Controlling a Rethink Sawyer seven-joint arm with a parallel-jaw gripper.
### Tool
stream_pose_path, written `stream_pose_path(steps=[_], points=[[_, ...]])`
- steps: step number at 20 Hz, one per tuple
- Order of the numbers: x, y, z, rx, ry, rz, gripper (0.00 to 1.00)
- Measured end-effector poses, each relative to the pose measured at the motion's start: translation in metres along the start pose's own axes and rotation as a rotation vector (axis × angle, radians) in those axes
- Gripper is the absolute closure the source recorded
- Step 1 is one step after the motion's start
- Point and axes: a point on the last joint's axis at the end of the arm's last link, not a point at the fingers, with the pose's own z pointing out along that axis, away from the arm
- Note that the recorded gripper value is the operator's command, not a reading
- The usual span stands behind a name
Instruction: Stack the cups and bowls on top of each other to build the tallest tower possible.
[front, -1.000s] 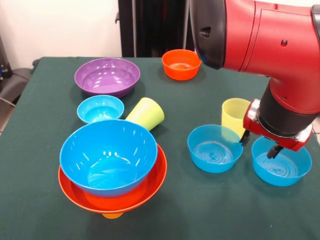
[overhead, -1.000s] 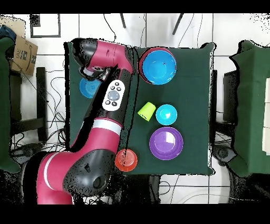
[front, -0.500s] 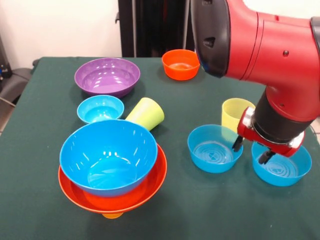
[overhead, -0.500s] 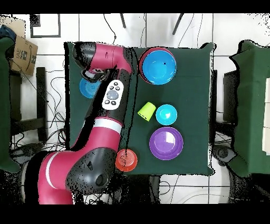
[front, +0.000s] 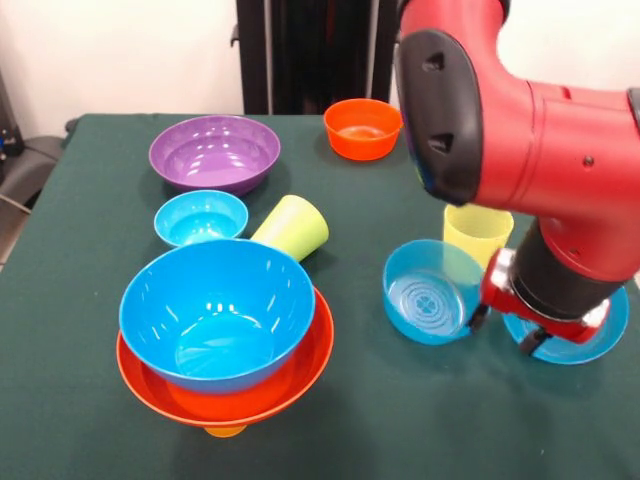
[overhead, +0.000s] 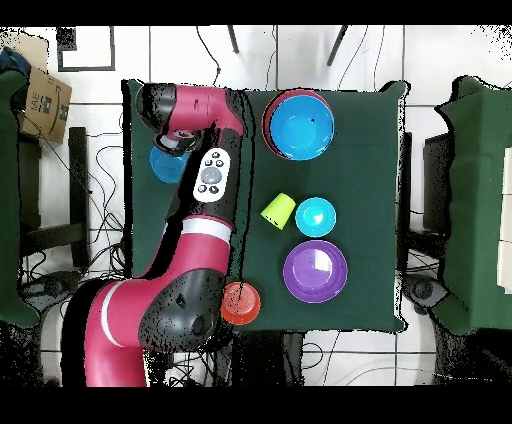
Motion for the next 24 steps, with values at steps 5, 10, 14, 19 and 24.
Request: stream_pose_path(steps=[5, 10, 14, 19, 24], points=[[-0.001, 0.020, 0.019, -0.014, -0.016, -0.042, 0.00], [-0.006, 0.027, 0.022, -0.040, -0.001, -0.064, 0.00], [-0.010, 0.026, 0.023, -0.068, 0.038, -0.074, 0.00], [-0.013, 0.022, 0.025, -0.102, 0.096, -0.078, 0.00], [-0.011, 0.022, 0.026, -0.134, 0.169, -0.080, 0.00]])
